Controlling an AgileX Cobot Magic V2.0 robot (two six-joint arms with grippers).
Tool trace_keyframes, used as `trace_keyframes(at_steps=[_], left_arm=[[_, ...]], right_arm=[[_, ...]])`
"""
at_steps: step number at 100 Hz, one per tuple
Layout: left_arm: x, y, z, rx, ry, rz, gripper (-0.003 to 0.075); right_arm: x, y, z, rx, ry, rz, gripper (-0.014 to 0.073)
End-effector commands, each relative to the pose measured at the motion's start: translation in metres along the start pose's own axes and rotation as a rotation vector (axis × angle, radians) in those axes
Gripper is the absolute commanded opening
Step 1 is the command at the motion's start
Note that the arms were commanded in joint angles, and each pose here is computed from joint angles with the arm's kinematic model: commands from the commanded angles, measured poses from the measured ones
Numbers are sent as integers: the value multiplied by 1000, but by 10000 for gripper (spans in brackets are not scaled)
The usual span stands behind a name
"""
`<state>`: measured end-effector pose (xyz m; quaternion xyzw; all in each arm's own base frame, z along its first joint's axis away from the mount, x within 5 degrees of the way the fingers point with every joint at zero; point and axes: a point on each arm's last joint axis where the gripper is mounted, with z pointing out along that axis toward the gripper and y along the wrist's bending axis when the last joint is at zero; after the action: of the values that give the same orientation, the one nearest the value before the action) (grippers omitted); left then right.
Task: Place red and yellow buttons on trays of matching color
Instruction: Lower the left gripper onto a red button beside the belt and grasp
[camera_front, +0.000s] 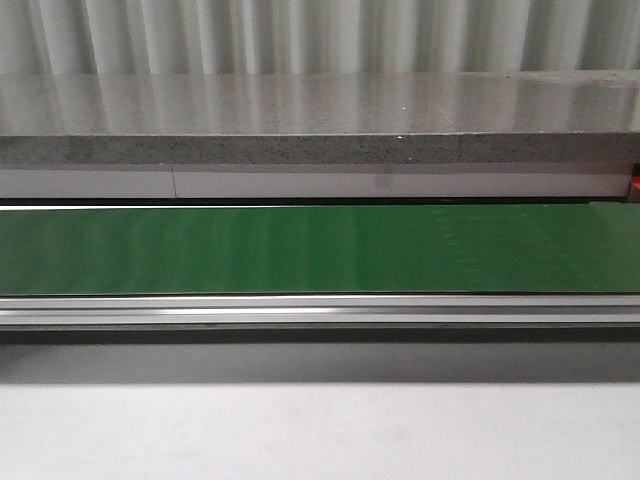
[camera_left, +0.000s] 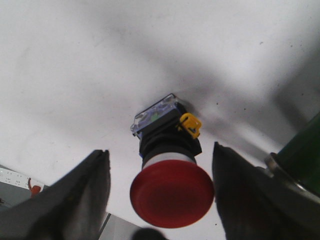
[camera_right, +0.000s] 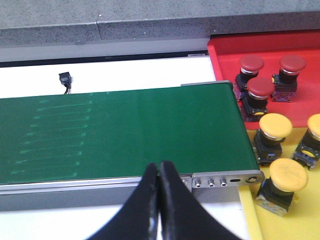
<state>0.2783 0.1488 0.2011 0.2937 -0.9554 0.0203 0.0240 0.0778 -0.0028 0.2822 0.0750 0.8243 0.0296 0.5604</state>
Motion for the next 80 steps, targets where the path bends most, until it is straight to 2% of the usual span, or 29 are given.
trace_keyframes(at_steps=[1, 14, 24, 39, 58, 80], left_arm=[[0, 0, -18, 16, -53, -13, 309], [1, 0, -18, 17, -50, 10, 178], [0, -1, -20, 18, -57, 10, 129], [-2, -2, -41, 30, -112, 33, 124], [-6, -7, -99, 41, -230, 54, 124], [-4, -42, -152, 47, -398, 173, 124]], right_arm=[[-14, 2, -3, -7, -88, -12, -67], [-14, 2, -3, -7, -88, -12, -67], [-14, 2, -3, -7, -88, -12, -67], [-14, 2, -3, -7, -88, -12, -67], [-14, 2, -3, -7, -88, -12, -67], [-14, 2, -3, -7, -87, -12, -67]])
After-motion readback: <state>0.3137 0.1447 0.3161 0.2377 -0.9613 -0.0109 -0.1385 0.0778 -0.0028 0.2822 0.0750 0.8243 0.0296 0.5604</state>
